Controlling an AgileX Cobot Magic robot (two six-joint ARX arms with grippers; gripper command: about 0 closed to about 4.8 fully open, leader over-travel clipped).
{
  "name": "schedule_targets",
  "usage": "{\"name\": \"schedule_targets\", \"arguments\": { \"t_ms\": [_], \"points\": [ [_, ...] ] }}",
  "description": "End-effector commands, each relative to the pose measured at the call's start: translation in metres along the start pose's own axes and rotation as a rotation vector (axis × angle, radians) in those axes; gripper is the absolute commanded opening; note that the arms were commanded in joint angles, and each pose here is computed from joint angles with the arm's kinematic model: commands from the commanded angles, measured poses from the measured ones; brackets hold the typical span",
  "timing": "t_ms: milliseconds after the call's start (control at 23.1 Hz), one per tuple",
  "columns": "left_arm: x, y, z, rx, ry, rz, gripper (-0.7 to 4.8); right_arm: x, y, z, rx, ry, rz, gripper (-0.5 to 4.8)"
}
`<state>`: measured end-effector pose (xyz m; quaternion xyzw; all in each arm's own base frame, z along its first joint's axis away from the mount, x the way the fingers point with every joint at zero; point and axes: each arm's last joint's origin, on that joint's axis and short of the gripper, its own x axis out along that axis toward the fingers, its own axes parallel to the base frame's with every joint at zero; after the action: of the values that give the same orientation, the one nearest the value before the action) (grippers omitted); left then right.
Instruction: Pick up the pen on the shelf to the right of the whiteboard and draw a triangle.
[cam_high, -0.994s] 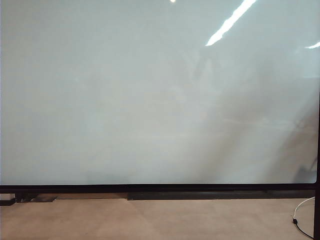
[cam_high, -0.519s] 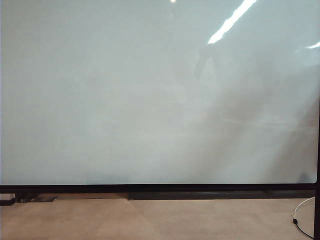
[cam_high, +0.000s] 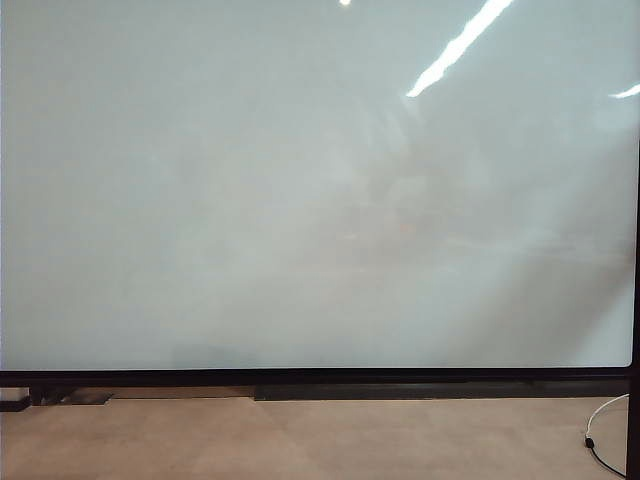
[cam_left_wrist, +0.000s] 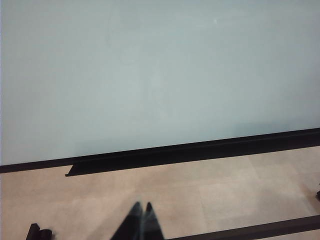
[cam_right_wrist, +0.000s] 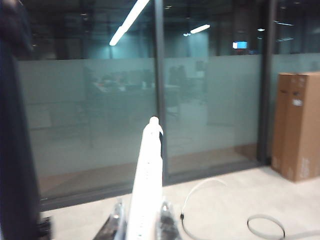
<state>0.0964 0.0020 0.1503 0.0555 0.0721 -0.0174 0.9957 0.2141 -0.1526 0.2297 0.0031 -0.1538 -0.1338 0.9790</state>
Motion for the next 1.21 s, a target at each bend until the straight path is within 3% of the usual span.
{"name": "schedule_targets", "arguments": {
  "t_ms": [43,130,259,649,822,951,1081,1211],
  "points": [
    [0.0,0.0,0.002,0.002,-0.011,0.001,-0.05,-0.019,0.026,0.016,0.019,0.107,0.001,-0.05],
    [0.0,0.0,0.002,0.001,-0.011,0.002,-0.05,-0.029,0.051,0.03,-0.029,0.178,0.063,-0.06],
    [0.0,0.0,0.002,0.002,-0.011,-0.002,-0.05,-0.043,0.088,0.045,-0.048,0.19,0.195,-0.05],
    [0.0,0.0,0.002,0.002,-0.011,-0.003,-0.05,-0.072,0.162,0.061,0.036,0.171,0.474,-0.05],
    [0.0,0.0,0.002,0.002,-0.012,-0.003,-0.05,-0.086,0.205,0.06,0.067,0.157,0.643,-0.05],
    [0.0,0.0,0.002,0.002,-0.012,-0.002,-0.05,-0.083,0.244,0.05,0.084,0.126,0.753,-0.05],
    [0.0,0.0,0.002,0.002,-0.012,-0.002,-0.05,-0.072,0.26,0.043,0.09,0.113,0.774,-0.05],
    [0.0,0.0,0.002,0.002,-0.012,-0.002,-0.05,-0.06,0.285,0.037,0.114,0.082,0.867,-0.05]
  ]
}}
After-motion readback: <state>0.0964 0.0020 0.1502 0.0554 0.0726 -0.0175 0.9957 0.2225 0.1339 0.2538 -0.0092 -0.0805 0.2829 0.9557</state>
